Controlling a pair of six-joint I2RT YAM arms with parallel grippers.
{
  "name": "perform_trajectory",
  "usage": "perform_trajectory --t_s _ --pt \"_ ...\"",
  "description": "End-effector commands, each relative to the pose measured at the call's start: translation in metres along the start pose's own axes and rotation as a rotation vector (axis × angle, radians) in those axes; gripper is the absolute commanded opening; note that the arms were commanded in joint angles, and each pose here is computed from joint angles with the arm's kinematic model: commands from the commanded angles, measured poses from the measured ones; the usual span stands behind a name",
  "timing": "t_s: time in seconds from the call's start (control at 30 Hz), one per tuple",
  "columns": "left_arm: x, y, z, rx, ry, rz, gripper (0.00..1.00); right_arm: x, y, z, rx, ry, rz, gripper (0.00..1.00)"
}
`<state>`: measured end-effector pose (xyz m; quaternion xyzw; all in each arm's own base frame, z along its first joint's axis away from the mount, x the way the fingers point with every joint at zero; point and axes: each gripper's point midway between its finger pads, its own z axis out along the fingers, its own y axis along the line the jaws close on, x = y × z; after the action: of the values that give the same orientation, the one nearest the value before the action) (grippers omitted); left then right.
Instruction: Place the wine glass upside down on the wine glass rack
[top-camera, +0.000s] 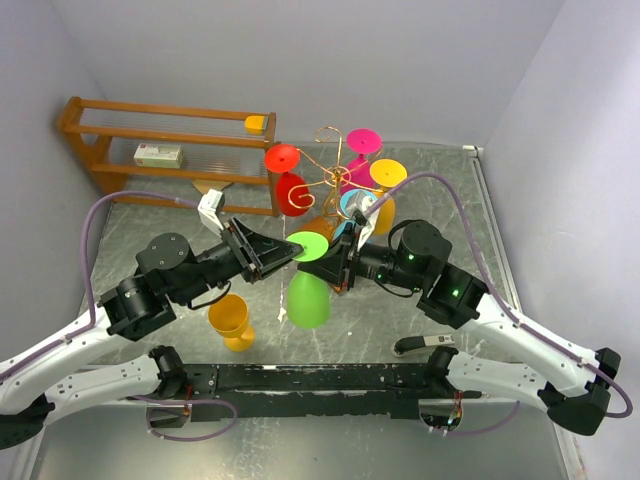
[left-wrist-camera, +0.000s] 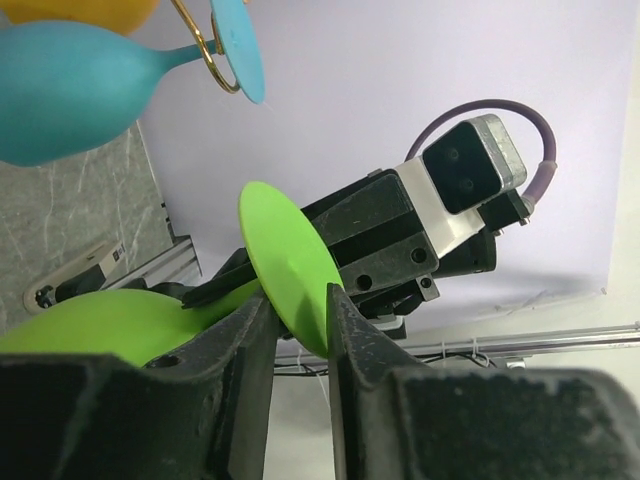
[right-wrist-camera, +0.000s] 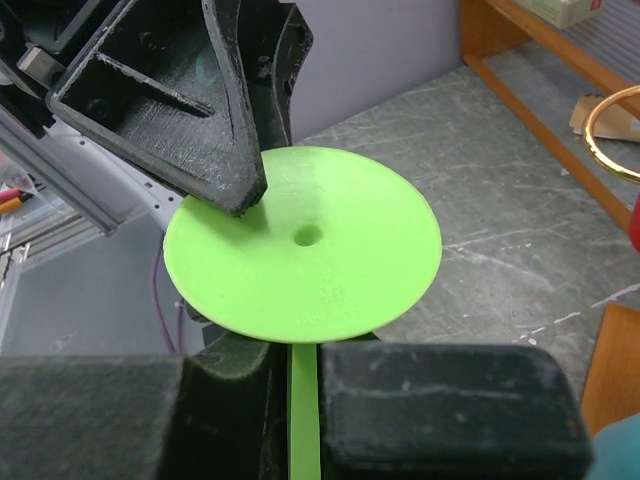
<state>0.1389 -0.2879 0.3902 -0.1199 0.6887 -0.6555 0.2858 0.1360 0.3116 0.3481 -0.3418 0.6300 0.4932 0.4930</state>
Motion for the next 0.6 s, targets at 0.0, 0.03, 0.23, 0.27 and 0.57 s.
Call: perform_trajectory --t_s 0.0,0.03,0.23,0.27,0.57 --pt "0.003 -0.005 0.0 0.019 0.019 0.002 0.26 -0.007 0.008 0.002 -0.04 -0.026 -0.034 0.0" --pt "0.003 -0.007 0.0 0.029 0.017 0.002 0.19 -0.006 0.008 0.002 -0.039 -0.025 -0.03 0.0" --pt "-0.003 -0.005 -0.005 0.025 -0.017 -0.006 0.07 -0.007 0.008 -0.003 -0.024 -0.037 -0.007 0.0" --pt "-0.006 -0.005 -0.006 0.025 -0.032 -0.009 0.07 -0.008 0.008 -0.004 -0.024 -0.036 -0.003 0.0" --pt "-0.016 -0.005 -0.009 0.018 -0.092 -0.039 0.07 -0.005 0.008 -0.022 0.009 -0.041 0.023 0.44"
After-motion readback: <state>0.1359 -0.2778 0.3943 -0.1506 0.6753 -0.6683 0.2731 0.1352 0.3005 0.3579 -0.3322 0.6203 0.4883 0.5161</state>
